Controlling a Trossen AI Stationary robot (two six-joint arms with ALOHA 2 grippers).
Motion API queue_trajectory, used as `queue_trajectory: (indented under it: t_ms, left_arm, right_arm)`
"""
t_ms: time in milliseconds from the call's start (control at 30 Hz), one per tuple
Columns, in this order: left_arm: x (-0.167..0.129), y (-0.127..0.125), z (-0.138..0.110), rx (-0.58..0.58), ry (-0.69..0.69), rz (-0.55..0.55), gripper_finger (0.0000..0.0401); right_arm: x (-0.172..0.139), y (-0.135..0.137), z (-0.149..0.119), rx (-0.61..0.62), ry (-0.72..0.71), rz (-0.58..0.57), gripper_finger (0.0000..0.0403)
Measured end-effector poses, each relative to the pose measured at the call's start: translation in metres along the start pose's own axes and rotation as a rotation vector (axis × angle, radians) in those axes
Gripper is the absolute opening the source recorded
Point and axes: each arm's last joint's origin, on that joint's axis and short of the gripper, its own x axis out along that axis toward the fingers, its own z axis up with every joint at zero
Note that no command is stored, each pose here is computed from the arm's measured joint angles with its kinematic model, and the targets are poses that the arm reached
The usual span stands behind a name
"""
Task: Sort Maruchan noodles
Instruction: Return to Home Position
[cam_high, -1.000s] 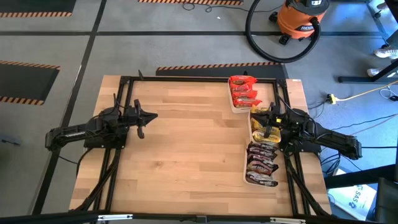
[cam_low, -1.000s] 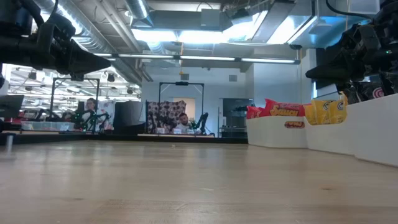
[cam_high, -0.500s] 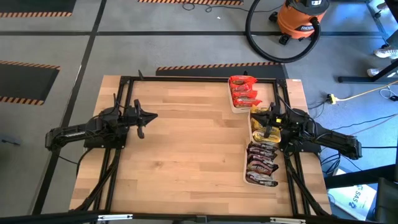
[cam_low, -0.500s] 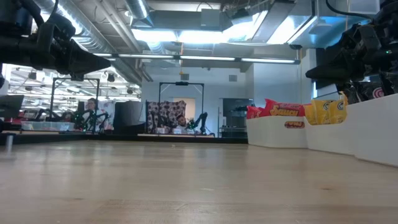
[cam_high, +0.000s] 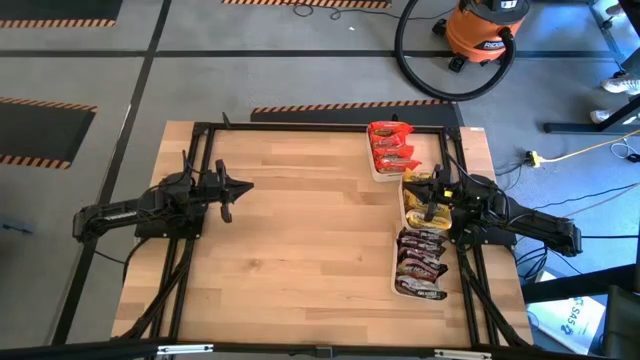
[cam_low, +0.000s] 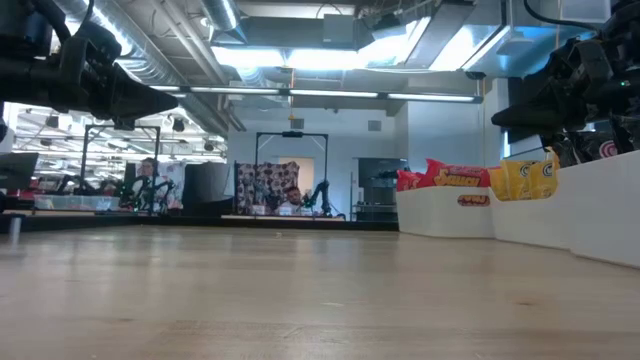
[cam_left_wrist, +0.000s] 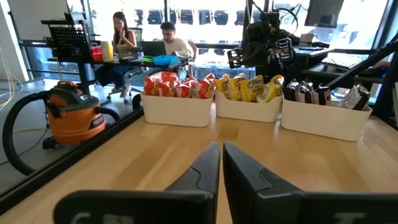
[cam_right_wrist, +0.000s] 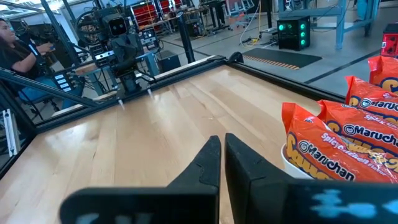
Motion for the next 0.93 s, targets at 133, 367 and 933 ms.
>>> queue_trajectory:
  t_ms: [133, 367, 933]
  left_arm:
    - [0.0, 0.0, 0.0, 0.0, 0.0, 0.0, 0.002]
    - [0.0, 0.0, 0.0001, 0.0, -0.001, 0.0, 0.0018]
    - [0.0, 0.0, 0.0001, 0.0, -0.001, 0.0, 0.0007]
  right_arm:
    - [0.0, 0.0, 0.0, 0.0, 0.0, 0.0, 0.0003]
    - [0.0, 0.0, -0.0001, 0.0, 0.0, 0.0, 0.0003]
    - [0.0001, -0.0001, -0.0002, 0.0, 0.001, -0.001, 0.0003]
